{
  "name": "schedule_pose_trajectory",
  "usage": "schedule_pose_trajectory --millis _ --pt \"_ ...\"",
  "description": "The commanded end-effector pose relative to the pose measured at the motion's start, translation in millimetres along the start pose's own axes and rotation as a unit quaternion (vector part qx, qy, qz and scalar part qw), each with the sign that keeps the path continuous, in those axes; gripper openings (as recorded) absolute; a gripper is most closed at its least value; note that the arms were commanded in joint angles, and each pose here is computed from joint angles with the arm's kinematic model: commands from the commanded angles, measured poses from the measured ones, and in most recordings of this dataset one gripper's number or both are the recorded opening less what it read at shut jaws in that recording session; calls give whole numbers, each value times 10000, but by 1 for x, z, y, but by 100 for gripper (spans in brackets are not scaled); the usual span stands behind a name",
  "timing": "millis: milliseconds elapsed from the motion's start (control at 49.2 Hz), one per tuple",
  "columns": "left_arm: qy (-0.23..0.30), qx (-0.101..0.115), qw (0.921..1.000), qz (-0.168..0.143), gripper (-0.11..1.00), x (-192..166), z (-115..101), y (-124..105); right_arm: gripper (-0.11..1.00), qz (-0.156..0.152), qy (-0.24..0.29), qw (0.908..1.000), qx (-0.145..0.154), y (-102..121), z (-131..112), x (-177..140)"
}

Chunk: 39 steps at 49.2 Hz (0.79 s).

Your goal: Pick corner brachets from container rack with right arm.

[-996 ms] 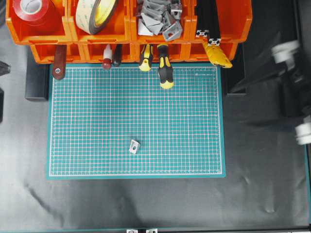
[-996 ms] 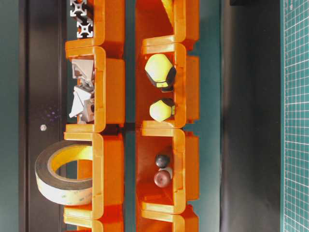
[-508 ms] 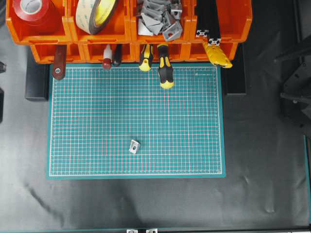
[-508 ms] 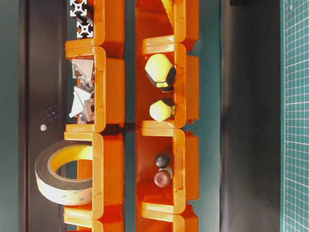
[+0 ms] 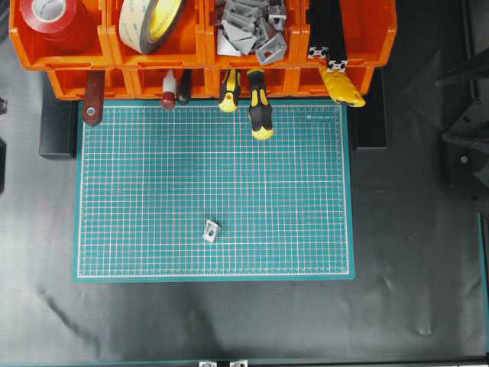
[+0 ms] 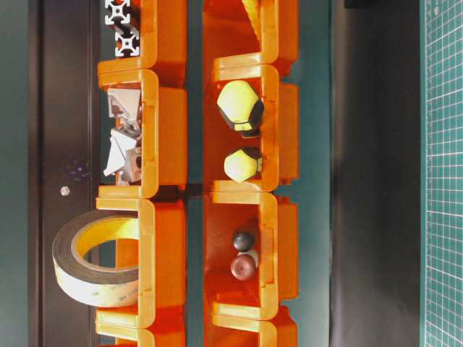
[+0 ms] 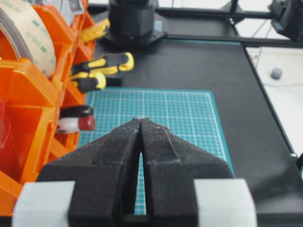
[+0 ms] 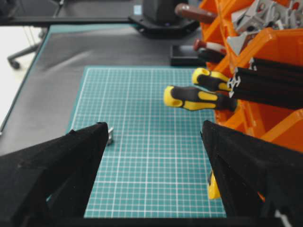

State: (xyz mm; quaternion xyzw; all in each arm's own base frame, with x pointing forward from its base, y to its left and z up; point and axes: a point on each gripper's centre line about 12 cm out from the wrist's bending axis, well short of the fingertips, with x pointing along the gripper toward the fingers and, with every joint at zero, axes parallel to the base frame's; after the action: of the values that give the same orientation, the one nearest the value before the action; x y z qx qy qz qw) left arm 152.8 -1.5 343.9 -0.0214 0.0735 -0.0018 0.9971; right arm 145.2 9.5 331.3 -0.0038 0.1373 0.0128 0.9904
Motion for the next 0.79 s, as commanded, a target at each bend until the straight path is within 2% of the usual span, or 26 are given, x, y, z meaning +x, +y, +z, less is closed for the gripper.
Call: schedule_pose_trajectory --millis 0,650,772 --pt "-116 20 9999 7 0 -1 10 0 78 -4 -75 10000 -3 0 5 -1" --pt "-70 20 10000 10 0 -1 8 0 77 -20 21 10000 -6 0 0 1" --pt "-70 25 10000 26 0 -1 8 0 77 -23 144 9999 26 0 -8 4"
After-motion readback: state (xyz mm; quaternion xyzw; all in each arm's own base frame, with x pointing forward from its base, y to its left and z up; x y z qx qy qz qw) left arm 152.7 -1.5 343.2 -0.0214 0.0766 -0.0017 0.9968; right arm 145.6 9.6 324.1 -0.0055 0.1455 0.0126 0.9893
